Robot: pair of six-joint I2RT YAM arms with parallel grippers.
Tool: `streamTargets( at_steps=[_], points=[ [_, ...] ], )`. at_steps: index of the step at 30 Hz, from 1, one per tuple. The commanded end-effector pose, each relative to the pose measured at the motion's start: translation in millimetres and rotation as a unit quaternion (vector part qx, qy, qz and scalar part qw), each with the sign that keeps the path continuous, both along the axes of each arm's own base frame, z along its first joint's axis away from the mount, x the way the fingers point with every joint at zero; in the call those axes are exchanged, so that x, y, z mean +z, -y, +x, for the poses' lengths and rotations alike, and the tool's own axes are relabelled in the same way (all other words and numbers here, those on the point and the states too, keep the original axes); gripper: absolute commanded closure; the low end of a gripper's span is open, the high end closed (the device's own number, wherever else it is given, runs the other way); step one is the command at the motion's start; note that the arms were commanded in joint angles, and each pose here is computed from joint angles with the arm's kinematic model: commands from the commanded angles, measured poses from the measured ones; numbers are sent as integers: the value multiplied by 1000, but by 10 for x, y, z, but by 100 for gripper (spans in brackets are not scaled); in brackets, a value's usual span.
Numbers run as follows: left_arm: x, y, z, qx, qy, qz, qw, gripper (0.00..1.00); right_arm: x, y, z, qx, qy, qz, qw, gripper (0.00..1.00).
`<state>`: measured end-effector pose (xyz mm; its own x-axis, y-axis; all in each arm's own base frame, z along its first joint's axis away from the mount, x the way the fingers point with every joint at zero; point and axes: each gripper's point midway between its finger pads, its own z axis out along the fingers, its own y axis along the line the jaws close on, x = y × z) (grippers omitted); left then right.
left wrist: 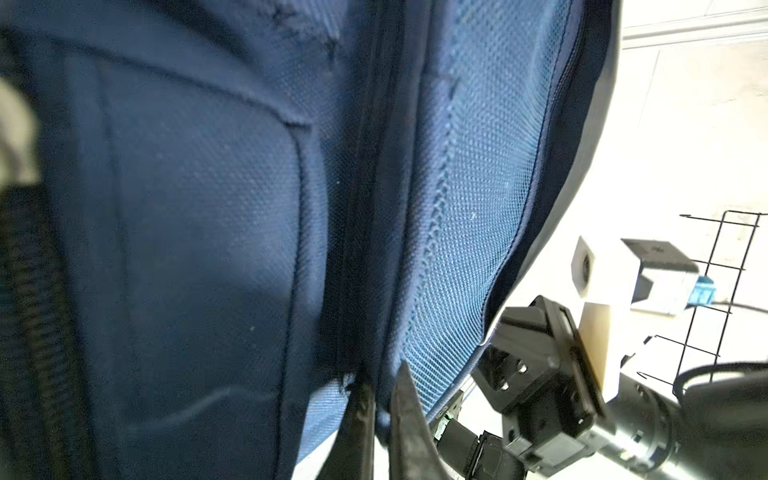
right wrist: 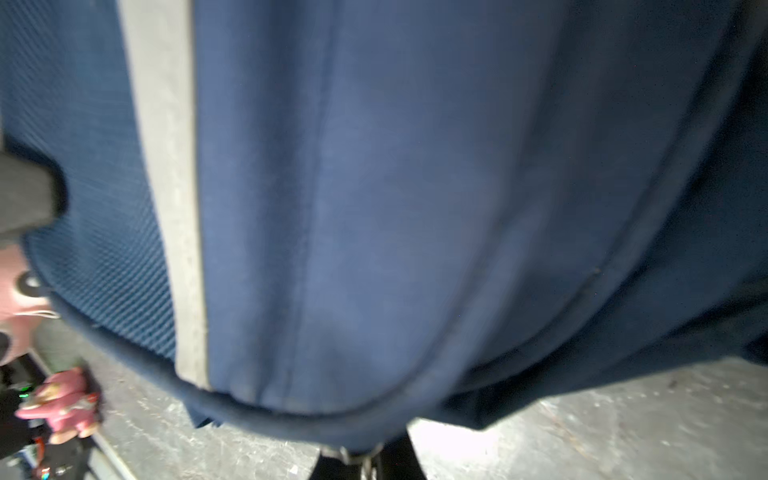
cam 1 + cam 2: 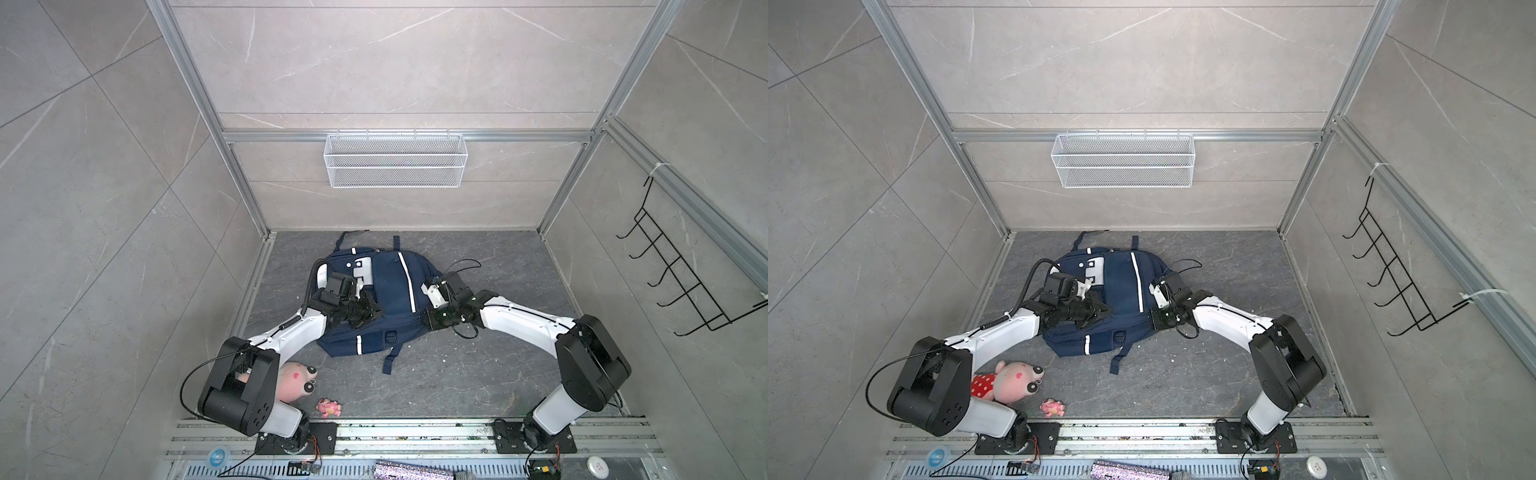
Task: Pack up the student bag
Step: 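Close the right gripper on the metal zipper pull while the left holds the bag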
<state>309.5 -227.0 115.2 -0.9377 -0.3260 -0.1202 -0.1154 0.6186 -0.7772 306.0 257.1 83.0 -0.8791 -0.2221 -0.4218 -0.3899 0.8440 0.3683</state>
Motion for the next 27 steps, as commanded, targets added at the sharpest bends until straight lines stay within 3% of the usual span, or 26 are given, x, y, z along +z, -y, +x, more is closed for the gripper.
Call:
streamTargets(
  at_steps=[1, 13, 19, 27],
  points=[
    [-49, -347, 80, 23, 14, 63, 998, 100, 39, 545, 153, -61, 10, -62, 996, 100],
    [-77, -424, 13, 8, 21, 95, 995, 100, 208, 739, 46, 18, 35, -139, 990, 100],
    [-6, -438, 17, -12, 34, 112, 993, 100, 200, 1084, -63, 31, 31, -238, 970, 100],
    [-19, -489, -22, -42, 39, 145, 988, 100, 399, 1322, -48, 30, 58, -295, 953, 100]
  ],
)
